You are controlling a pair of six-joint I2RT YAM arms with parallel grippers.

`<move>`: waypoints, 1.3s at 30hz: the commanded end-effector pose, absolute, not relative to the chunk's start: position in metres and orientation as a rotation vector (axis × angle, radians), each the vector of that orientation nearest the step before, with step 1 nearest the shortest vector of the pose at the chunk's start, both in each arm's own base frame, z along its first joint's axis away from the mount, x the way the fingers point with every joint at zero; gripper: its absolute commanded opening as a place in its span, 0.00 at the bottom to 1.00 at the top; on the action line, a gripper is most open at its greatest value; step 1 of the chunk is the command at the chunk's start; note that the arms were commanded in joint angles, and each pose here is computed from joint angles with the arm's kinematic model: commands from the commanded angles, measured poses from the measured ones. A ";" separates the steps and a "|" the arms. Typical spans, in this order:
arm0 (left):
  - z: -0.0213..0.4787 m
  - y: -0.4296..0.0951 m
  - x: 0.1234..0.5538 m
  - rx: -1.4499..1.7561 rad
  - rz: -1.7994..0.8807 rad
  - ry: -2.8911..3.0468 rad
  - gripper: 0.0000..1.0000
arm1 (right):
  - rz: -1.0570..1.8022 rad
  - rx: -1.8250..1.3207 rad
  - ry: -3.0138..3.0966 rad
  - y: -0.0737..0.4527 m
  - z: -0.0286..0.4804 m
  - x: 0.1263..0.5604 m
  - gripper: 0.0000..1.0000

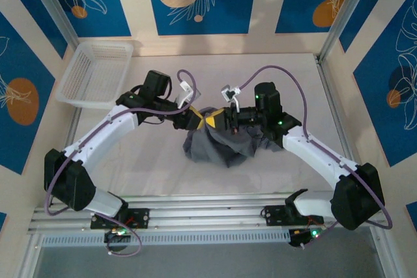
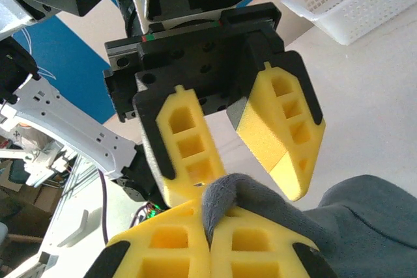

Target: Fold the inside-out t-shirt

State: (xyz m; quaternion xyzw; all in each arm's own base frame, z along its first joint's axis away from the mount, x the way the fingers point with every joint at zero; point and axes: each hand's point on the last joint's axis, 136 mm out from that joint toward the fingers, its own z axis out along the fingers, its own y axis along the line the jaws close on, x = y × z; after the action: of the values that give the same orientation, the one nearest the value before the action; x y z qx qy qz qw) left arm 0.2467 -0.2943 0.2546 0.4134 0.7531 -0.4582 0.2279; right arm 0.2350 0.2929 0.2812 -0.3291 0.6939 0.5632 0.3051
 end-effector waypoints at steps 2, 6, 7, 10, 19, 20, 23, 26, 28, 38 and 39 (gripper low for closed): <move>0.261 -0.301 0.235 1.188 -1.385 2.031 0.40 | 1.539 -0.916 1.815 0.291 0.282 0.223 0.03; 0.261 -0.310 0.245 1.185 -1.413 2.019 0.41 | 1.560 -0.929 1.807 0.291 0.285 0.219 0.03; 0.260 -0.311 0.247 1.184 -1.415 2.021 0.40 | 1.558 -0.932 1.802 0.291 0.287 0.219 0.03; 0.256 -0.313 0.252 1.185 -1.401 2.033 0.28 | 1.554 -0.930 1.809 0.290 0.285 0.220 0.04; 0.231 -0.280 0.267 0.995 -1.059 2.162 0.00 | 1.351 -0.883 1.929 0.276 0.252 0.223 0.49; 0.223 -0.274 0.264 0.959 -1.029 2.178 0.00 | 1.288 -0.843 1.936 0.270 0.249 0.230 0.50; 0.203 -0.256 0.249 0.864 -0.953 2.186 0.00 | 1.021 -0.670 1.973 0.242 0.232 0.262 0.51; 0.180 -0.239 0.234 0.809 -0.898 2.246 0.00 | 0.863 -0.614 2.058 0.227 0.212 0.278 0.51; 0.158 -0.227 0.223 0.814 -0.826 2.341 0.00 | 0.853 -0.629 2.157 0.228 0.195 0.277 0.51; 0.124 -0.203 0.238 0.589 -0.636 2.441 0.00 | 0.904 -0.846 2.522 0.262 0.121 0.240 0.49; 0.124 -0.204 0.240 0.578 -0.636 2.445 0.00 | 0.859 -0.816 2.581 0.259 0.112 0.241 0.49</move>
State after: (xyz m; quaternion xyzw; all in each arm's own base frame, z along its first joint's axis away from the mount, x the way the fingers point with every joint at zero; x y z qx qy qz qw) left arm 0.2254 -0.2028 0.1164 0.2443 0.9065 -0.2439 0.2431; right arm 0.2495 0.2663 0.1289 -0.2881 0.8753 0.3349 0.1969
